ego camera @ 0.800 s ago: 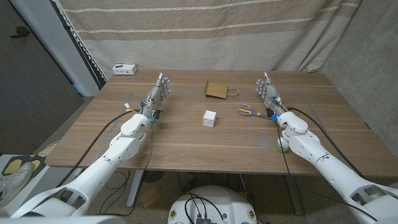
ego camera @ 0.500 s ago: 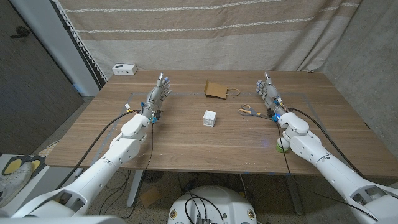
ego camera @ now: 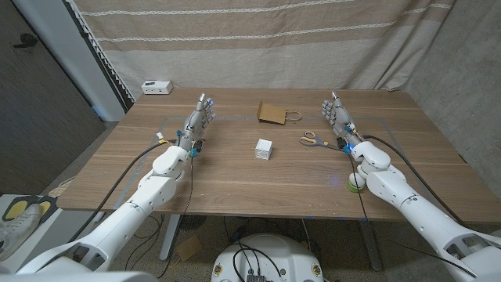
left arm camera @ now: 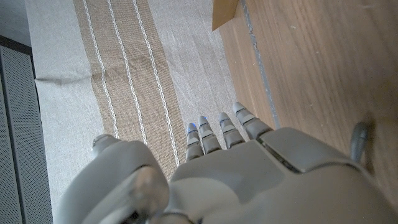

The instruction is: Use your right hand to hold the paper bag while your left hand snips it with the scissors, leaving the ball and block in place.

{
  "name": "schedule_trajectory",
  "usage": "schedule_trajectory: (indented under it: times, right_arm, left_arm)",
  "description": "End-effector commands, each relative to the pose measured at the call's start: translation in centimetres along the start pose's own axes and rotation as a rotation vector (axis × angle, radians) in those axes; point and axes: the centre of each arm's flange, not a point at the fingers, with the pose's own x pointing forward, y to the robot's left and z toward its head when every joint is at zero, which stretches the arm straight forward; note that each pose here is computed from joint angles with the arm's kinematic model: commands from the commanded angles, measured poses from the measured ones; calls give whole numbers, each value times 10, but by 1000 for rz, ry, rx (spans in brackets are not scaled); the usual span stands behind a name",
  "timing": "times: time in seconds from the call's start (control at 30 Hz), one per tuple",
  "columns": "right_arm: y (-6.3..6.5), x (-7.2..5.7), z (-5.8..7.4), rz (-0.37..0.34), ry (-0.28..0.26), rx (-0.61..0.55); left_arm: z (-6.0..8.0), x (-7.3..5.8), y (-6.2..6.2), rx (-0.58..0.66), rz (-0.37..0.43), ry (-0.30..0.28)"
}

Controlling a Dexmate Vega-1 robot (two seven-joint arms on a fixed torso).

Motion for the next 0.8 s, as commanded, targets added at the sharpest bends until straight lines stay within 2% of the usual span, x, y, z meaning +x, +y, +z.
schedule_trajectory:
  times: [0.03, 0.43, 0.8]
  right_arm:
    - [2, -6, 5, 21, 2, -69]
    - [1, -10, 14, 59, 19, -205]
    - [4, -10, 18, 78, 29, -250]
  left_arm:
    - [1, -4, -1, 5, -2, -8]
    - [1, -9, -5, 15, 15, -22]
    - [1, -14, 0, 23, 26, -23]
